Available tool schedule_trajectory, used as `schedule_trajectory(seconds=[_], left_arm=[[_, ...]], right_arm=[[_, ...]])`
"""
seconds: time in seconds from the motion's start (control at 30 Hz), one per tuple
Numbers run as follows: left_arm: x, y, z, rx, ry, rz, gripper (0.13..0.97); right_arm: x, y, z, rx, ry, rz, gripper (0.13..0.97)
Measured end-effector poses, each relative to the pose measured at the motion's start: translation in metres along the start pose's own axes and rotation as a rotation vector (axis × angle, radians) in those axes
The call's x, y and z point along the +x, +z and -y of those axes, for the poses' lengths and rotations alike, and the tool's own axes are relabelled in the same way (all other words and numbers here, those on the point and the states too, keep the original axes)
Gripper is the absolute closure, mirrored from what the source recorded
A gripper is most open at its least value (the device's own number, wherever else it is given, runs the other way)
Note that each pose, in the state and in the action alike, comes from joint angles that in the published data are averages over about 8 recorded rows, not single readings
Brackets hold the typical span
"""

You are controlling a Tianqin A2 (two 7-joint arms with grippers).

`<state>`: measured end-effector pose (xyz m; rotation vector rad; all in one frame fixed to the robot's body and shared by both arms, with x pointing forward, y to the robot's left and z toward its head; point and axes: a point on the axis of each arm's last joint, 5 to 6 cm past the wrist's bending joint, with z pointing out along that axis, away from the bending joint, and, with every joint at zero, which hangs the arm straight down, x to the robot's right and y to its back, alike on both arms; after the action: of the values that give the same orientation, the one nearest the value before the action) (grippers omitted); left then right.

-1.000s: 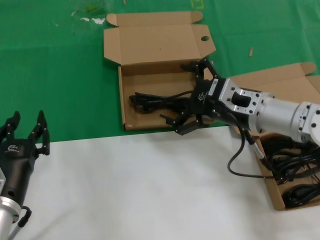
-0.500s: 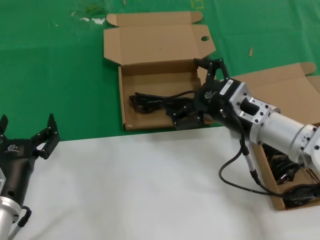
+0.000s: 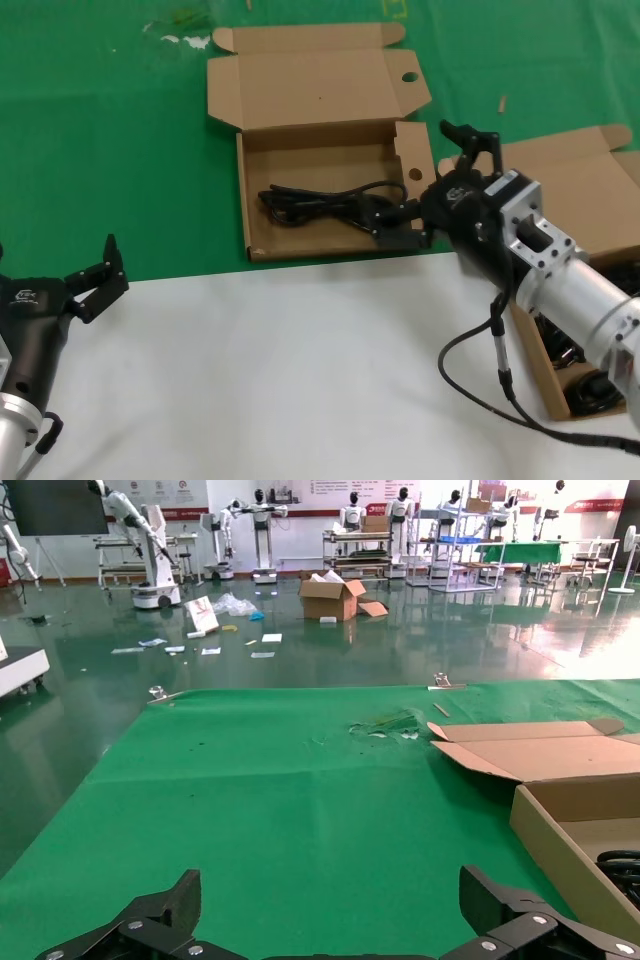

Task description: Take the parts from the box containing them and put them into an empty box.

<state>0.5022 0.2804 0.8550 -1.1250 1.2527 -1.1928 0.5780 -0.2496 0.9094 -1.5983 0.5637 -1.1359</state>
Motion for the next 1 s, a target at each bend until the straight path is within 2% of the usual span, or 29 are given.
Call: schedule_trajectory(seconds=[0.27,0.8,1.0], left_arm=[[0.0,0.0,0.0,0.0,0.0,0.0,0.161],[0.0,0.0,0.0,0.0,0.0,0.0,0.132],[0.0,0.0,0.0,0.0,0.0,0.0,0.132]], right_arm=[[-0.008,-0.017,-0.013,-0.005,0.092,-0.115,0.13],[-0.022,-0.059,-0.038,-0.055,0.261,-0.359,0.13],[-0.025,-0.068,-0.043,-0.071,0.291,-0.409,0.13]])
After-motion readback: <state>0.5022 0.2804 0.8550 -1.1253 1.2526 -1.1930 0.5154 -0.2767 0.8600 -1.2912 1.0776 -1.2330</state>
